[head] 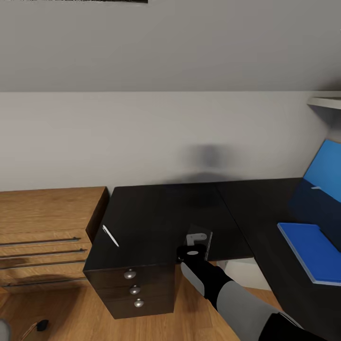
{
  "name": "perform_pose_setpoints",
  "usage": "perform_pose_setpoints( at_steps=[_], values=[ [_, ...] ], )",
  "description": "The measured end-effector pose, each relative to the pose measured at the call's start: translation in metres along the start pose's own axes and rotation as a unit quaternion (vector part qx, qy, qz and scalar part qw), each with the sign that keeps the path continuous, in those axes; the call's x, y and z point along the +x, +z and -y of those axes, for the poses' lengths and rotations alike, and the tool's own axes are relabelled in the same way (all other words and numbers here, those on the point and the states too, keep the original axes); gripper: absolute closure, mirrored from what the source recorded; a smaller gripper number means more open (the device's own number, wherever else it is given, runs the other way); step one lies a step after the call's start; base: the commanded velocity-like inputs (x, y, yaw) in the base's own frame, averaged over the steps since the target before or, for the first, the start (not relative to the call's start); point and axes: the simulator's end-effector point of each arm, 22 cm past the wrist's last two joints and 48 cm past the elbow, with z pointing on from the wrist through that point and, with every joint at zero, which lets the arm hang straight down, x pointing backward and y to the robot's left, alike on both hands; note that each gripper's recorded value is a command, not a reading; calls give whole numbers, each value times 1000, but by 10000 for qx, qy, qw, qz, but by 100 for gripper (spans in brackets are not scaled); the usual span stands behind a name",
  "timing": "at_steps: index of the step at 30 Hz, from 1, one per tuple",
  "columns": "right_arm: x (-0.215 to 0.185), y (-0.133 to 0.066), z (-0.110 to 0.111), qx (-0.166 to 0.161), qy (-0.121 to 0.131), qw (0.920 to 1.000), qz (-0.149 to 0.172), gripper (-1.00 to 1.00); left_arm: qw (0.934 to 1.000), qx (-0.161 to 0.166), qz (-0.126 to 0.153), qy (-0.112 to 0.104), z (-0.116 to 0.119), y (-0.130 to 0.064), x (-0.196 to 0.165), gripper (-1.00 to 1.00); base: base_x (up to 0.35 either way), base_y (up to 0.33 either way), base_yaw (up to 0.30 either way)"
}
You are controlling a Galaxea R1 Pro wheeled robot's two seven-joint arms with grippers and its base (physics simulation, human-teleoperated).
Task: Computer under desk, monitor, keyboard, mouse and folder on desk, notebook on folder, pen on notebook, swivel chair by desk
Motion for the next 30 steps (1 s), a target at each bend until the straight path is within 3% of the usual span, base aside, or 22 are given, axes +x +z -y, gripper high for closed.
perform_pose_setpoints(
  at_steps=[11,16,20,23,30],
  values=[
    [-6,-5,3,13,25,10000,14,-100,9999,-74,-112,74,-8,-6,7,-100,0,0,0],
    [-54,-18,-4,-170,288,9976,601,-100,9999,-66,-130,87,-7,-6,9,-100,0,0,0],
    [-111,-45,19,-98,509,9908,1249,-100,9998,-60,-136,90,-6,-6,10,-100,0,0,0],
    [-113,-65,29,-20,600,9887,1373,-100,9998,-62,-142,90,-6,-7,10,-100,0,0,0],
    [-114,-75,34,-12,686,9874,1426,-100,9998,-85,-170,111,-9,-7,13,-100,0,0,0]
  ],
)
